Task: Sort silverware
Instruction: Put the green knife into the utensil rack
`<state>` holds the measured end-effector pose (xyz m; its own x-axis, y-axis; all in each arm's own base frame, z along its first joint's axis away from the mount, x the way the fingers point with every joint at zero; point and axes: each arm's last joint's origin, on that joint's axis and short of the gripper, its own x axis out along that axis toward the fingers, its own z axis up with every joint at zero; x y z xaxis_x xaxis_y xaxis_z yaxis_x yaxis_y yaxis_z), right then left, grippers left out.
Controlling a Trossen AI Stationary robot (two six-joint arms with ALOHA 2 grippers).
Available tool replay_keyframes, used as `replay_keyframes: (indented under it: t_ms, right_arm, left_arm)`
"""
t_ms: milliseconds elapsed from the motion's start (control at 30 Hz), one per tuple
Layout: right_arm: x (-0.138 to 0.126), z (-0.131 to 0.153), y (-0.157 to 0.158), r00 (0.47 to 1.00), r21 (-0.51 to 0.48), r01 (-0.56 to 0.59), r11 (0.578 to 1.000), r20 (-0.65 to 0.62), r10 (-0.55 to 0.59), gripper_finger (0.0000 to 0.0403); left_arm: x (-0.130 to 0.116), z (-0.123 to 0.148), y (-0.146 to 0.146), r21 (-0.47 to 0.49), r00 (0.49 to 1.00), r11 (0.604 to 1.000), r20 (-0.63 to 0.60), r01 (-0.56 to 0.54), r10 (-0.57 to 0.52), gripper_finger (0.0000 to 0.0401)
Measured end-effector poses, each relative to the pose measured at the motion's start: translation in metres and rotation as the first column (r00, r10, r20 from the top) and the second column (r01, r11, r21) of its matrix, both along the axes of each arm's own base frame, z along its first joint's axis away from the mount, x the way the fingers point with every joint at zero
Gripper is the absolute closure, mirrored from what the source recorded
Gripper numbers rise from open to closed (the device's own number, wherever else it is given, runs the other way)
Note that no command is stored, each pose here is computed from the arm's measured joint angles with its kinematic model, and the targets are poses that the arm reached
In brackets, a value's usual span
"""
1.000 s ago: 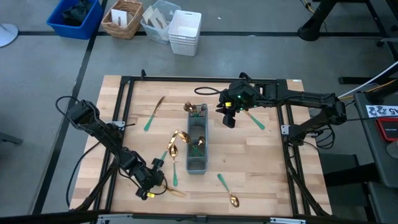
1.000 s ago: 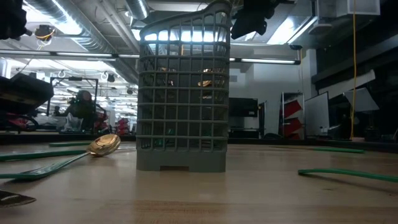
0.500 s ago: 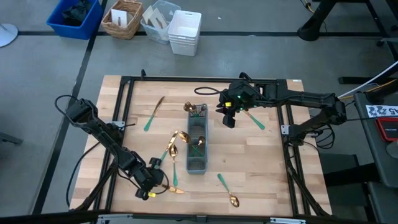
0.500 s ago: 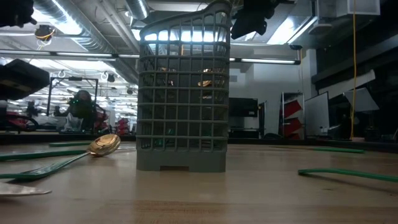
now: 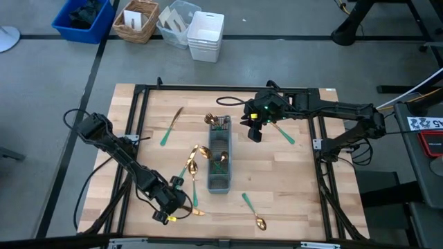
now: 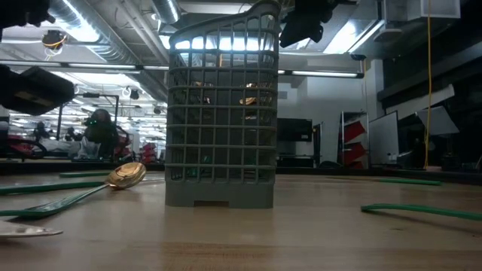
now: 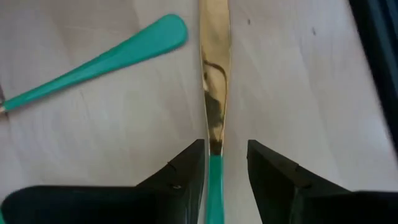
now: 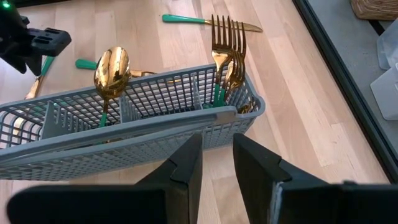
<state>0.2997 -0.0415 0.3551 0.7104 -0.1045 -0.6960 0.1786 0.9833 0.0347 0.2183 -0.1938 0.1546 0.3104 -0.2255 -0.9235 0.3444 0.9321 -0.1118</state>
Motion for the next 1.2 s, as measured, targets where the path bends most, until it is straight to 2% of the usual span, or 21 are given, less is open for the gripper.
replay_keyframes:
  t_ms: [133,600,1067,1200]
  right_arm:
    - [0.0,0.0,0.0,1.0,0.0,0.0,1.0,0.0,0.0,0.031]
    - [0.0,0.0,0.0,1.0,0.0,0.0,1.0,0.0,0.0,0.031]
    - [0.0,0.0,0.0,1.0,0.0,0.0,1.0,0.0,0.0,0.031]
    - [0.0,0.0,0.001,1.0,0.011,-0.012,1.0,0.002,0.012,0.031]
  left_arm:
    - [0.0,-0.004,-0.001,0.073,0.996,0.997,-0.092,0.016,-0.009,0.029]
    - [0.003,-0.011,-0.003,0.078,0.995,0.997,-0.104,0.005,0.003,0.0291]
    - [0.004,-0.021,-0.004,0.102,0.99,0.994,-0.134,-0.024,0.037,0.0375]
    - [0.004,-0.021,-0.004,0.1,0.989,0.994,-0.137,-0.036,0.05,0.0383]
